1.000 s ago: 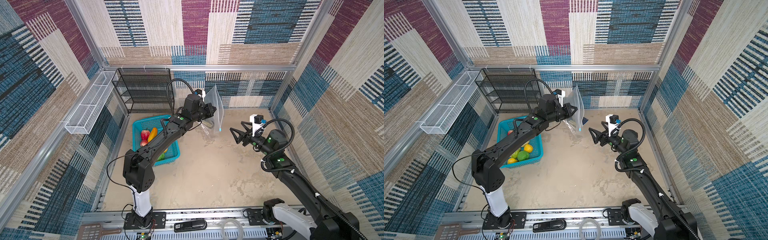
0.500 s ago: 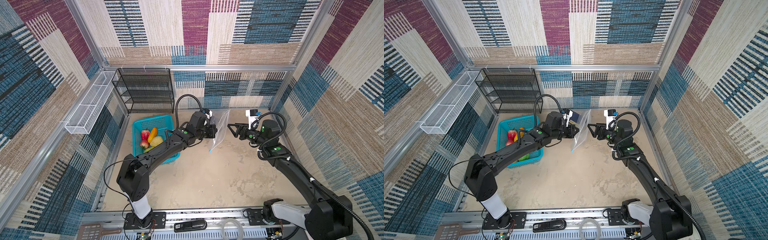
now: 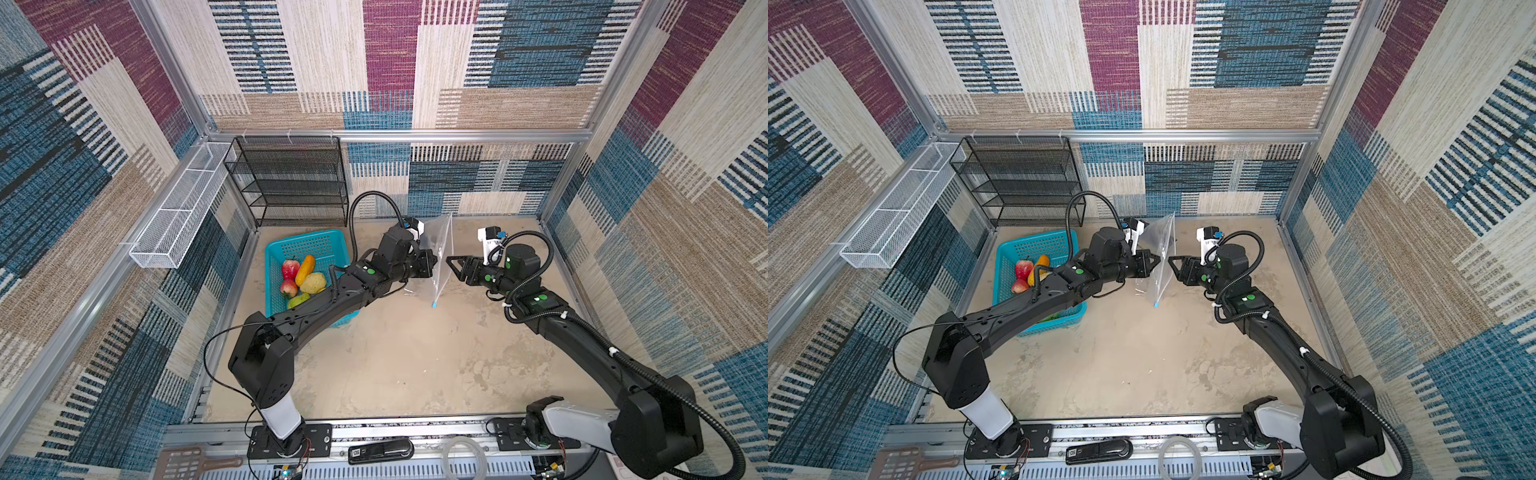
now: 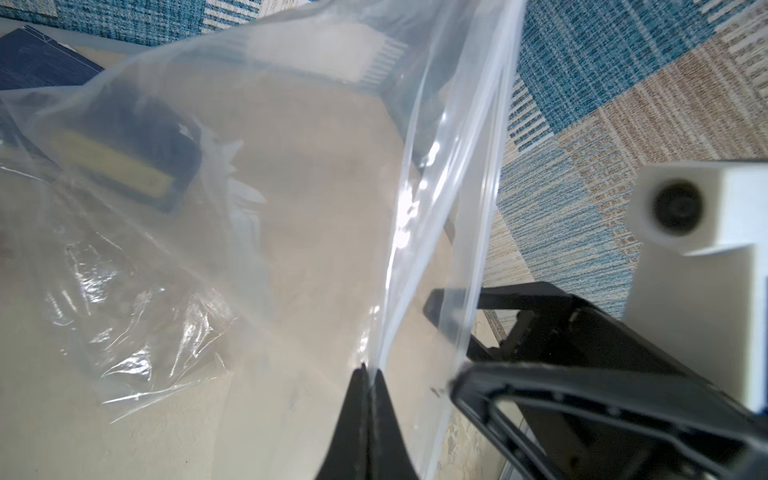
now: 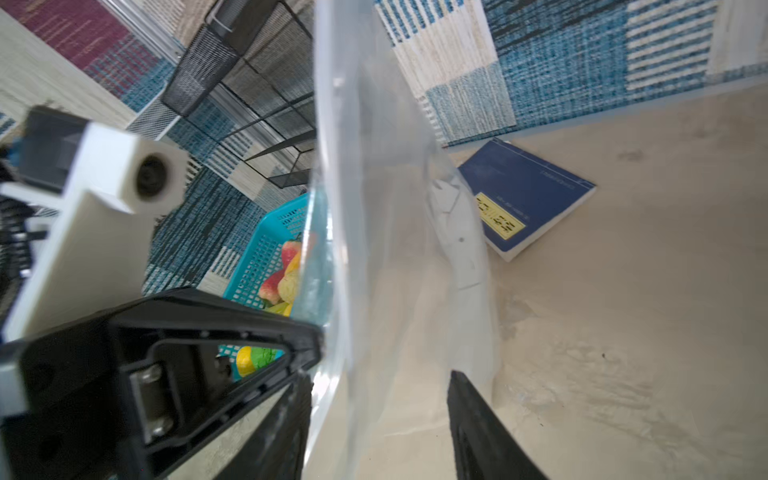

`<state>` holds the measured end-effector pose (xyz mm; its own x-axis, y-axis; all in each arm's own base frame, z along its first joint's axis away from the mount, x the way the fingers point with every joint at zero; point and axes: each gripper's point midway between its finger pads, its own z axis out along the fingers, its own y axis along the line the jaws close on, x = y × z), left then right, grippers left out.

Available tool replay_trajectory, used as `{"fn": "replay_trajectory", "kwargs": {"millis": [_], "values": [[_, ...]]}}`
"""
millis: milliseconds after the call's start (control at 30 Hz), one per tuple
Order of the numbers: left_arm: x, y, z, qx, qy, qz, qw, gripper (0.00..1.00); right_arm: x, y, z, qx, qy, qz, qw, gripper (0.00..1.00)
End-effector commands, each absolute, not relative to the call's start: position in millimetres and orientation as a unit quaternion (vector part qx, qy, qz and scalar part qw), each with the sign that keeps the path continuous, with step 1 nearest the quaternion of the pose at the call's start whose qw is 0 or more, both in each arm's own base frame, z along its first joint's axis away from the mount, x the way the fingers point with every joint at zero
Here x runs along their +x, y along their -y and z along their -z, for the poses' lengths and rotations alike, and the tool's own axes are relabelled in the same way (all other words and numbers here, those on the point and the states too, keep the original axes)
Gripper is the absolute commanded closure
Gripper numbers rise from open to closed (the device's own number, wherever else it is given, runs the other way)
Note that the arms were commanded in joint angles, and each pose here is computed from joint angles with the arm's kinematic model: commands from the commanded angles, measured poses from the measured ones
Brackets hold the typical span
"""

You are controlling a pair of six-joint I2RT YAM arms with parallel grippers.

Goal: Place the food in the zip-top bag and seal the zipper

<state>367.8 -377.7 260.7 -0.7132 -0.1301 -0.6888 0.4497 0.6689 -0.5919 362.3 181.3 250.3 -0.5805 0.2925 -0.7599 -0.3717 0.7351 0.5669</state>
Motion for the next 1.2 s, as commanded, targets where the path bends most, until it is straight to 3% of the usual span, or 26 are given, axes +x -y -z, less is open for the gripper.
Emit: {"fn": "replay_trajectory", "kwargs": {"millis": [0, 233, 367, 533, 733, 933, 967, 1067, 1100, 1167], "values": [[371.4, 376.8, -275.5, 0.084, -0.822, 0.406, 0.389, 1.0, 371.5, -172.9, -244.7, 0.0, -0.818, -0.337, 0.466, 0.57], [367.7, 377.4, -273.1, 0.084, -0.823, 0.412, 0.382, 1.0, 377.3, -166.9, -242.7, 0.0, -0.821, -0.312, 0.478, 1.0], [366.8, 381.3, -274.1, 0.097, -0.821, 0.415, 0.381, 1.0, 379.4, -139.6, -258.0, 0.015, -0.822, -0.237, 0.517, 1.0], [352.0, 415.0, -291.9, 0.146, -0.797, 0.48, 0.336, 1.0, 369.0, -108.7, -301.3, 0.017, -0.804, -0.159, 0.573, 1.0], [348.0, 429.0, -287.3, 0.129, -0.764, 0.551, 0.311, 1.0, 344.1, -127.8, -328.0, -0.045, -0.776, -0.214, 0.591, 1.0], [353.0, 406.1, -235.3, 0.087, -0.803, 0.516, 0.285, 1.0, 346.4, -151.0, -291.4, -0.055, -0.792, -0.274, 0.543, 1.0], [353.2, 398.8, -226.7, 0.078, -0.812, 0.507, 0.279, 0.92, 347.8, -155.9, -283.1, -0.057, -0.796, -0.285, 0.531, 1.0], [349.8, 376.2, -212.0, 0.06, -0.832, 0.478, 0.276, 0.5, 351.9, -164.5, -265.0, -0.057, -0.804, -0.304, 0.507, 1.0], [347.4, 368.6, -211.0, 0.059, -0.837, 0.465, 0.282, 0.42, 353.1, -166.6, -260.7, -0.056, -0.806, -0.309, 0.502, 1.0], [345.0, 356.1, -212.3, 0.062, -0.845, 0.439, 0.299, 0.36, 354.3, -170.4, -256.3, -0.057, -0.806, -0.318, 0.495, 1.0]]}}
